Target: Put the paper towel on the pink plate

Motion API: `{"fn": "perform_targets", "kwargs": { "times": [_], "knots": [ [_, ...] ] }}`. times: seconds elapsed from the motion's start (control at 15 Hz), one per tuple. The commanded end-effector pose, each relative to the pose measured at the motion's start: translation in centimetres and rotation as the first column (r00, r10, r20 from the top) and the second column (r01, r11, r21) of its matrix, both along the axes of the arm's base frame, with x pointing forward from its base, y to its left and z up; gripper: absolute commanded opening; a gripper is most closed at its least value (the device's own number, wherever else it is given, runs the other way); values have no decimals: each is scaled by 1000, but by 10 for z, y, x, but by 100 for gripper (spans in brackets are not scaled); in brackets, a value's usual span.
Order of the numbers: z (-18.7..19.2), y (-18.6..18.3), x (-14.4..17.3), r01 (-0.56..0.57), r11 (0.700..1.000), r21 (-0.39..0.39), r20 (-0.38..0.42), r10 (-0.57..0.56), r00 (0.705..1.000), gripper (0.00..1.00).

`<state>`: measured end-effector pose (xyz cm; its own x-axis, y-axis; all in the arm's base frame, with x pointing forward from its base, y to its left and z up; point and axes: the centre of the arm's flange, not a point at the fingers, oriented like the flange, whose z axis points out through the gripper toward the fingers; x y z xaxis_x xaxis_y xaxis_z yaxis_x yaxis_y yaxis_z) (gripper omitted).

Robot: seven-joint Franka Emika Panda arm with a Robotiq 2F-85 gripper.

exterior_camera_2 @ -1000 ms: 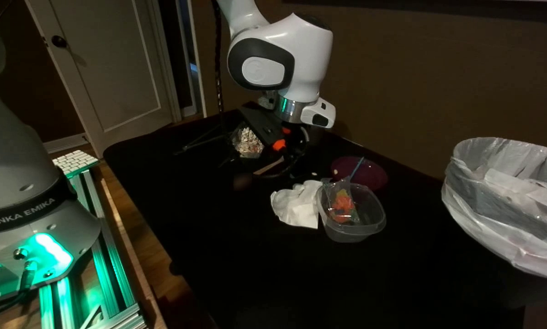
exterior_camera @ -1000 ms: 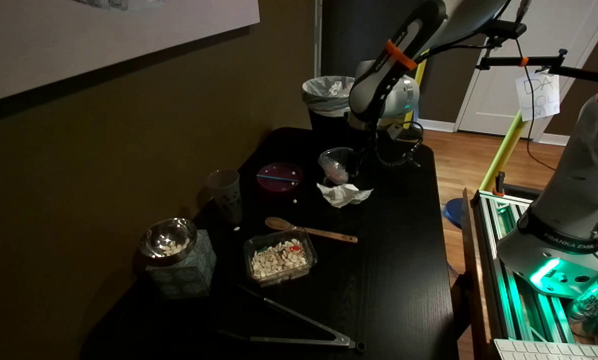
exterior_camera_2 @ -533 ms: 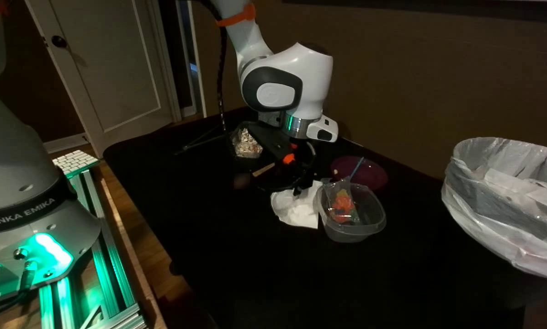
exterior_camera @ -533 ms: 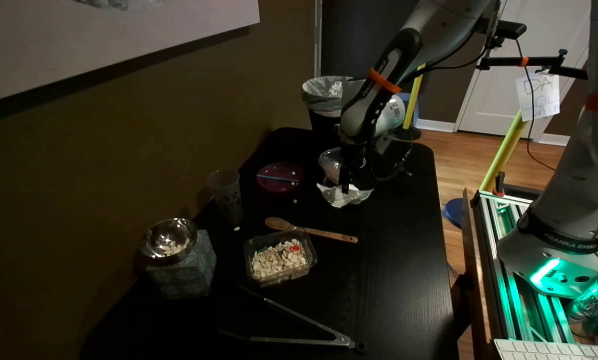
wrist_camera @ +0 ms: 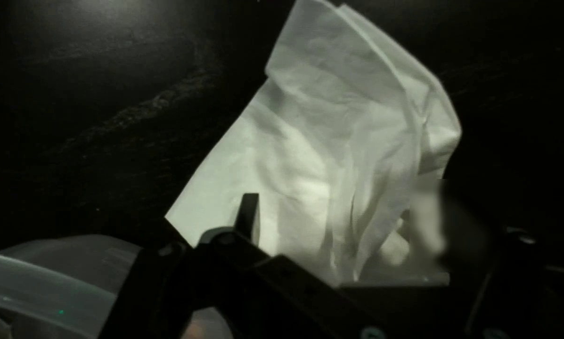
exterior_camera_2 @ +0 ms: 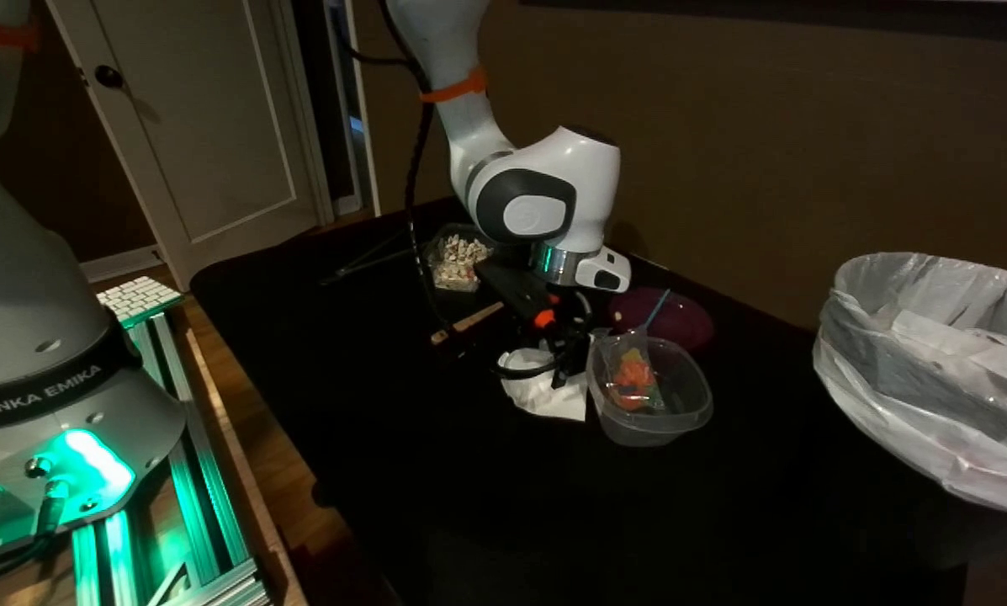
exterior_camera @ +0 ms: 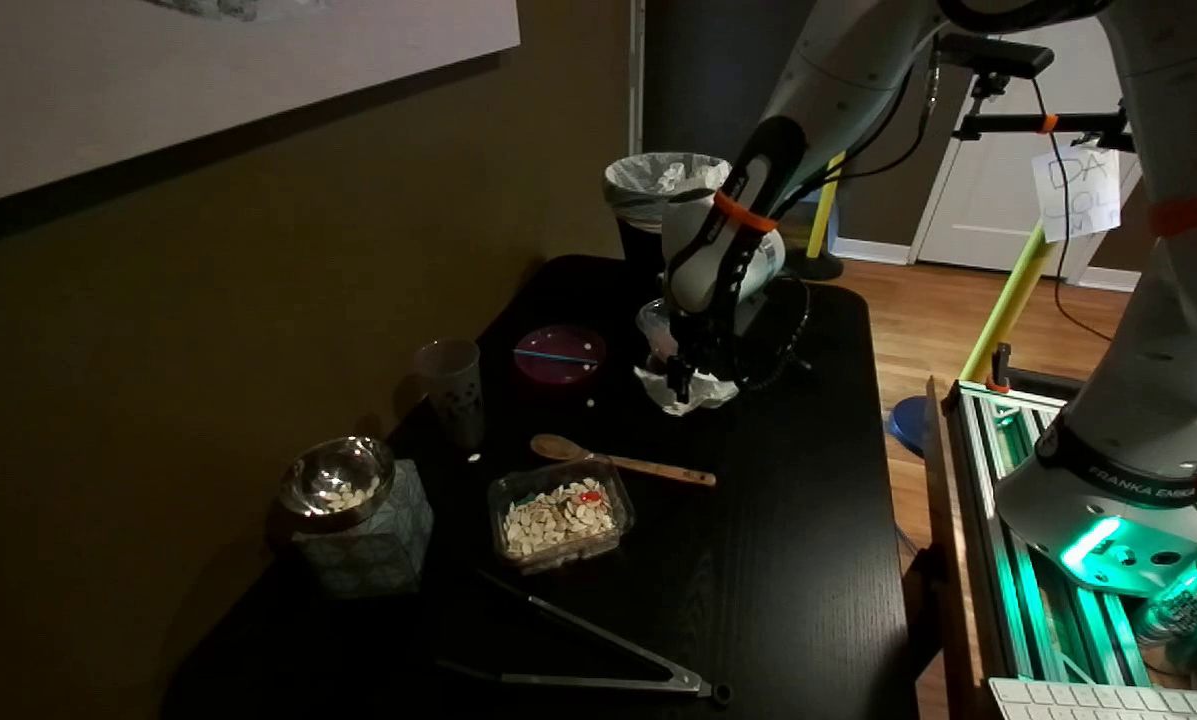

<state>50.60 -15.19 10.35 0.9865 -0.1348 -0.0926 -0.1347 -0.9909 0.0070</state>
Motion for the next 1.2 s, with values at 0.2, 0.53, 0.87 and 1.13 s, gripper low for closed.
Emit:
{"fn": "perform_targets", "kwargs": {
  "times": [0.2,0.53,0.87,1.13],
  "knots": [
    [-17,1,19,-5,1000,7,-17,5,1000,52],
    [-16,1,23,-6,1000,10,-7,6,1000,13],
    [-9,14,21,-81,995,64,-8,82,997,0],
    [9,33,18,-218,970,105,37,215,976,1]
  ]
}}
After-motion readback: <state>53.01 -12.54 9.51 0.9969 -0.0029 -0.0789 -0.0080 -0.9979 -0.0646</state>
